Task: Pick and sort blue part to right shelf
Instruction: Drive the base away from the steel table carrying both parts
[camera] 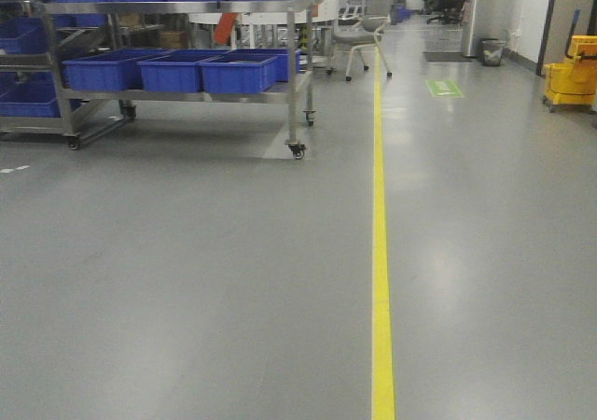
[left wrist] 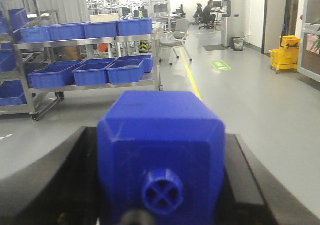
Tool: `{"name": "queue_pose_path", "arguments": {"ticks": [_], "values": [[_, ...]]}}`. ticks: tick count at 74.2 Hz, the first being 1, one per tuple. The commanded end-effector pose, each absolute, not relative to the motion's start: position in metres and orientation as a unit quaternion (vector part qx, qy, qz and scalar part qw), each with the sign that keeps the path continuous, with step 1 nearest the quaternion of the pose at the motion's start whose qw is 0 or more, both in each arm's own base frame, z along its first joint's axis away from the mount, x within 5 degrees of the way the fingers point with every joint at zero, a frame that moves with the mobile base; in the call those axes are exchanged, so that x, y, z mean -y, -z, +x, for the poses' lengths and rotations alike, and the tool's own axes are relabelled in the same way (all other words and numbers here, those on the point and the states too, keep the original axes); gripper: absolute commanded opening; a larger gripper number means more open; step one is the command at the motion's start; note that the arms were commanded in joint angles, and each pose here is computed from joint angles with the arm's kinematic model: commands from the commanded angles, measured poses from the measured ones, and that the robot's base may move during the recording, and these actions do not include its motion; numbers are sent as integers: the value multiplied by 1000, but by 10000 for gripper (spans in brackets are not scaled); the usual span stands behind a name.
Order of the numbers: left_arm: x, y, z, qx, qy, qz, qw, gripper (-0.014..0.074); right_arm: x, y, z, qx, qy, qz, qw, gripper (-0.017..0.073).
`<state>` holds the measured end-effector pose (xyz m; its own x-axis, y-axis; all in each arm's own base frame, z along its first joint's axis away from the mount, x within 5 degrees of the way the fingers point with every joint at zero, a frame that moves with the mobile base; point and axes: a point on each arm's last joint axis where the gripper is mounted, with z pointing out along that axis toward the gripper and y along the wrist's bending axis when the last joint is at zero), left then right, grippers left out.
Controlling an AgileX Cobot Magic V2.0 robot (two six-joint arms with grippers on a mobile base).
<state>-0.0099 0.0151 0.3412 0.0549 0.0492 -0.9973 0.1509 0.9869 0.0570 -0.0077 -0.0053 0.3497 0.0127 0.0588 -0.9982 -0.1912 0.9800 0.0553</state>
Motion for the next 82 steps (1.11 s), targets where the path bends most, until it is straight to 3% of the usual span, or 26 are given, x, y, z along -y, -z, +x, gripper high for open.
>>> {"name": "queue_pose_path", "arguments": {"ticks": [1, 82], "values": [[-16, -356, -17, -639, 46, 69, 765, 294, 6, -366, -9, -659, -87, -47, 746, 215], [-16, -356, -17, -639, 46, 69, 765, 294, 6, -366, -9, -659, -87, -47, 746, 215]]}}
